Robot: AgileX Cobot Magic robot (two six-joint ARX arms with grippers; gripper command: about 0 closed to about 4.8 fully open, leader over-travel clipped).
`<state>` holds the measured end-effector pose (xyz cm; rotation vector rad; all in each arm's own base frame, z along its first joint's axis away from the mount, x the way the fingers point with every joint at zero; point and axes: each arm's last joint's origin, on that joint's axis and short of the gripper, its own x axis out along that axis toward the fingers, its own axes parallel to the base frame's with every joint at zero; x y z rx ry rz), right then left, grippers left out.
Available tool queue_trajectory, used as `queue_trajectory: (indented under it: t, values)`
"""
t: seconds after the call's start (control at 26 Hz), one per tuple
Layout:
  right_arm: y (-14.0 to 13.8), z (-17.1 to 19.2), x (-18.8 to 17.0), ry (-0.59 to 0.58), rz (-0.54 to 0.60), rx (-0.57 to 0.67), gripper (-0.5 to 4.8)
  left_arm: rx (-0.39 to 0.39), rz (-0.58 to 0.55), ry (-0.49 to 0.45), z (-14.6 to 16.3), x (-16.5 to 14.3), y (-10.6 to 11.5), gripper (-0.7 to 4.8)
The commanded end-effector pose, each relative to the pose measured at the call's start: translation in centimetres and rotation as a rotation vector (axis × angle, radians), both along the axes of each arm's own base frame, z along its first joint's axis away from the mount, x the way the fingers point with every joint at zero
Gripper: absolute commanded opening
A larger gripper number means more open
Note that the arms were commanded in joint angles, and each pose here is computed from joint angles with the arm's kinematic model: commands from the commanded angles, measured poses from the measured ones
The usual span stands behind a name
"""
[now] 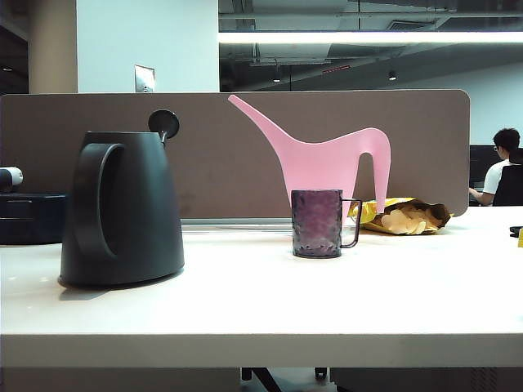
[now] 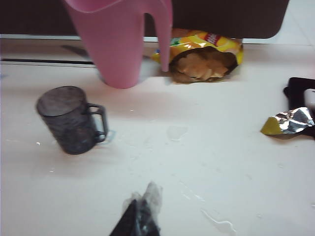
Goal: Pour the water from the cup into the kettle.
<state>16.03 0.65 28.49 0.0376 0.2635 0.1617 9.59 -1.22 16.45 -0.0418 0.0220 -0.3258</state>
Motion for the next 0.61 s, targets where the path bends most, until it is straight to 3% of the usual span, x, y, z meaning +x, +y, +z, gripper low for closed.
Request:
queue_trajectory:
  t: [0.04,0.27,0.61]
  values:
    - [0.0,-1.4,-2.3,-0.111,-0.012,0.041,-0.06,0.001,0.125,-0.016,0.2,0.1,0.3,-0.05]
    - [-0.3,-4.8,-4.5,-0.173,-0.099,0.064,-0.05,0.000,0.239,-0.018,0.2,0.1,0.7,-0.05]
    - [-0.4,-9.7,-6.7,-0.274,-0.126,0.074,-0.05,0.000,0.236,-0.020,0.3,0.1,0.7,-0.05]
